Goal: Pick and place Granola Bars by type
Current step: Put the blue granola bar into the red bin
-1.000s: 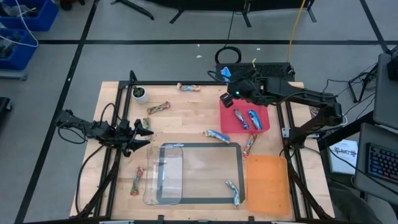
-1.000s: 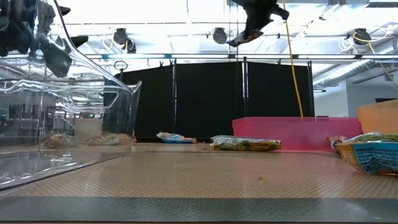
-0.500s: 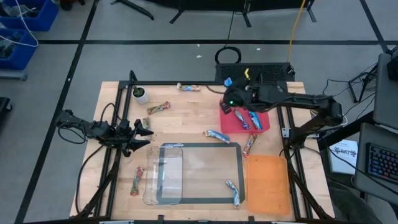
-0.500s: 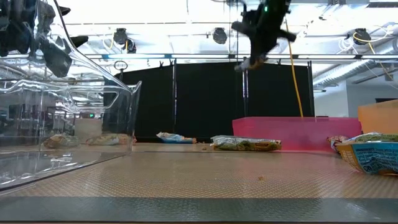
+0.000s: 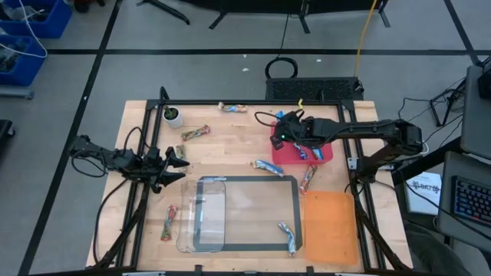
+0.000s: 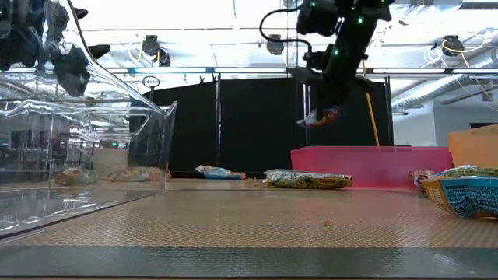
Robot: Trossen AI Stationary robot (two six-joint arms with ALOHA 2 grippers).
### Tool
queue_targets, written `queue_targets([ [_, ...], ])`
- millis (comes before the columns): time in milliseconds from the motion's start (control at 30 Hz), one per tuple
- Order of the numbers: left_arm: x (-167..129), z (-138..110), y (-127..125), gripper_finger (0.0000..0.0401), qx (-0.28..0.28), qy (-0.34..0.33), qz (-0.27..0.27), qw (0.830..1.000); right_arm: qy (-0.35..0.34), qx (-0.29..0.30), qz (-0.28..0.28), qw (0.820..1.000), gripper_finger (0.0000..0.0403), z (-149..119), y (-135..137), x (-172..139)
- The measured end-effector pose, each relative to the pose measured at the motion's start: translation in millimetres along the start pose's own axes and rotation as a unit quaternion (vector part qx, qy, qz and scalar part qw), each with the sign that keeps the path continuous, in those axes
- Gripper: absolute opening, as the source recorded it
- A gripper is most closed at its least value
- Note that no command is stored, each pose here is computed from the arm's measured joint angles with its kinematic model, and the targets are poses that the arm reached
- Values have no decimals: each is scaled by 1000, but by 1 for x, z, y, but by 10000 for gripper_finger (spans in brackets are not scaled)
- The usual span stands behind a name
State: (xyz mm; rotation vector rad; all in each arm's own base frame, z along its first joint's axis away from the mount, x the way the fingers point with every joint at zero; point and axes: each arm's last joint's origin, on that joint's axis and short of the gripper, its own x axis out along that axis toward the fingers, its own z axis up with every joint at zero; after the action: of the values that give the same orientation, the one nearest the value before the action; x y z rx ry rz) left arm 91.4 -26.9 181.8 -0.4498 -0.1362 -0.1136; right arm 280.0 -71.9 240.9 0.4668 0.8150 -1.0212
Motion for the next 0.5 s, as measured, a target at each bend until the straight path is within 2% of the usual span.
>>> queue_targets([
  [267,0,0,0,255,0,0,0,1000,11,-8,-6,1000,0,-24,-5,18],
  [433,0,0,0,255,0,0,0,1000,7,1,34,999,0,-36,-3,30],
  [500,0,0,0,255,0,0,0,1000,11,4,33,999,0,-44,-4,33],
])
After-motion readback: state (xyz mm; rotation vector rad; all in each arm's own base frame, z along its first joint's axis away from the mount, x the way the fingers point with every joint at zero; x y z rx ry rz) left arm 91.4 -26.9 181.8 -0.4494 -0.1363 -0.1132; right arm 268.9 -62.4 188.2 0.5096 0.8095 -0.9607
